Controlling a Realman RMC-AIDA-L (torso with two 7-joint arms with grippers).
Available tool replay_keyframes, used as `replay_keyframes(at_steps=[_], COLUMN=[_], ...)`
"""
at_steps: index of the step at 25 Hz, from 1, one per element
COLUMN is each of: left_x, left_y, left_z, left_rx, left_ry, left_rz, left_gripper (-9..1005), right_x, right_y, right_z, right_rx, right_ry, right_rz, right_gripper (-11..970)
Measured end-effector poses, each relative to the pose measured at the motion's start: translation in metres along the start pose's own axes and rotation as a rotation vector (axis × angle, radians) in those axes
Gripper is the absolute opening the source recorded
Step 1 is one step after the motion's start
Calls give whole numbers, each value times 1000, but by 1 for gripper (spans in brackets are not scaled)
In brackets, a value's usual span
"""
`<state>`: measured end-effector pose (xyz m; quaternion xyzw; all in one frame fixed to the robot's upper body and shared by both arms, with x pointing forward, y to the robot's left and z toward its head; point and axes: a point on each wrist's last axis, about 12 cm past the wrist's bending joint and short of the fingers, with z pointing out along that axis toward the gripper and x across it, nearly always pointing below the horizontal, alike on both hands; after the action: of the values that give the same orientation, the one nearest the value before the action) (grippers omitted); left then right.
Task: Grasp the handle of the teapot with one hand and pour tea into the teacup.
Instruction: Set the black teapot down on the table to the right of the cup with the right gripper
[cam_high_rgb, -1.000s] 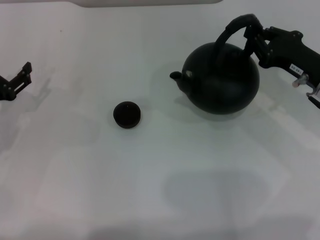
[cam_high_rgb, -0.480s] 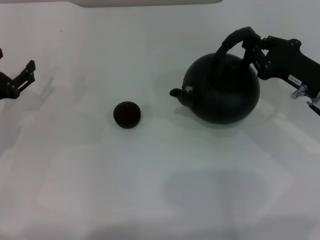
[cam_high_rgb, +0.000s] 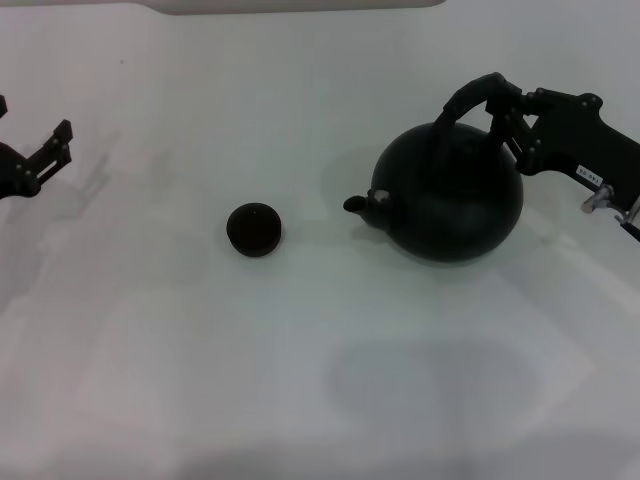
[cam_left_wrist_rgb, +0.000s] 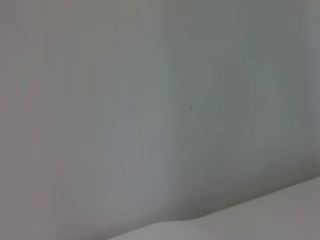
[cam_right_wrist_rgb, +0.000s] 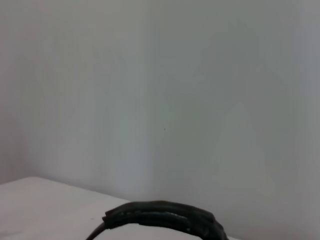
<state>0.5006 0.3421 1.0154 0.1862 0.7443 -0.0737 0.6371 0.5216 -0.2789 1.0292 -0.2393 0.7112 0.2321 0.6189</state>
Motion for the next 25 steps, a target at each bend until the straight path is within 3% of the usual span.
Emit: replay_keyframes(at_steps=[25], left_x=[0], left_y=[-1], left_z=[0], left_rx=[3], left_ry=[2], left_rz=[-1], left_gripper=[836], right_x=[7], right_y=[1], right_z=[-5], right_rx=[6], right_ry=[20], right_rz=[-32], right_gripper=[110])
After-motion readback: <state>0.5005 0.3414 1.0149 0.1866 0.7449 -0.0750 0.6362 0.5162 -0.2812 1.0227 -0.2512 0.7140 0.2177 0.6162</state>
